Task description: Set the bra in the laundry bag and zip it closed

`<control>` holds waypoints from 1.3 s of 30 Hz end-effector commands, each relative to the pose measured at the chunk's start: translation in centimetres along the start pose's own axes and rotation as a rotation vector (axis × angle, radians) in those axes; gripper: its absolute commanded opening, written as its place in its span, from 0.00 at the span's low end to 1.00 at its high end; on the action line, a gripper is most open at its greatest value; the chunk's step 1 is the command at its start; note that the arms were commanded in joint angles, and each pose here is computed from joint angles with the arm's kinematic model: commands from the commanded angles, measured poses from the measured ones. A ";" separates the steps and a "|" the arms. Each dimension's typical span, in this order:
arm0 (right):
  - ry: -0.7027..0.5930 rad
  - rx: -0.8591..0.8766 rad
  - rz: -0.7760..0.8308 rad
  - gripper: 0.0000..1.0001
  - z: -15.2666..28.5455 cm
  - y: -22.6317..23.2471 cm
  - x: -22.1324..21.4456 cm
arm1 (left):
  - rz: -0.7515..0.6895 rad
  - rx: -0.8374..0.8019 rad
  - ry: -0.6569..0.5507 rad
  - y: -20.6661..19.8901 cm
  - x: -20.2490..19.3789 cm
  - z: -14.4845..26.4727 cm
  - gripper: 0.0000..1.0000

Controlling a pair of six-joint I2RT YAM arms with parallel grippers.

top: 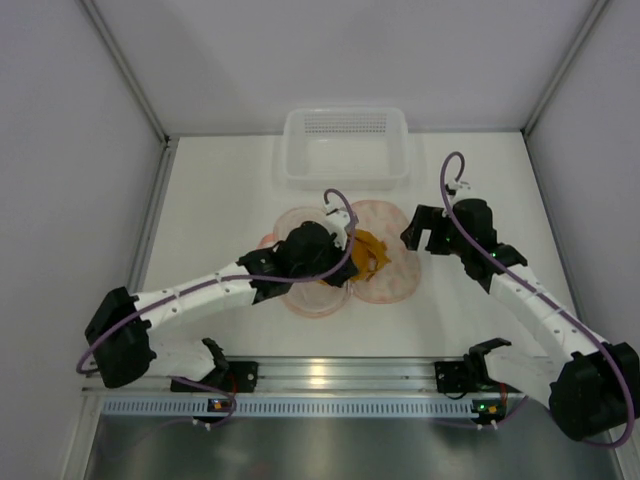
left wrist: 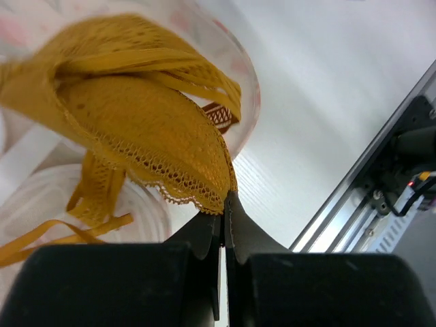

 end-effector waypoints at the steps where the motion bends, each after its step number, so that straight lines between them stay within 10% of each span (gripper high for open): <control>1: -0.049 0.088 0.004 0.99 0.1 2.3 1.7 | 0.095 -0.106 0.010 0.1 1.8 1.8 0.00; 18: 0.024 0.132 0.046 0.99 -1.6 4.6 -0.6 | 0.234 -0.078 0.258 4.2 -5.7 5.8 0.02; 29: 0.055 0.167 0.078 0.99 -2.7 6.6 -0.7 | 0.248 0.451 0.085 13.2 -2.4 8.3 0.64; 39: 0.142 0.232 0.076 0.99 -3.4 9.2 -3.8 | 0.564 0.427 0.065 10.7 -3.2 9.3 0.70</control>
Point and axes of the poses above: each gripper's point midway between its finger pads, its own z axis back along the fingers, its own y axis along the line the jaws close on, x = y × z, the point moved 1 cm from there along z, back along the fingers, and after that the axes turned 6 degrees about -z, right-handed, at the moved point
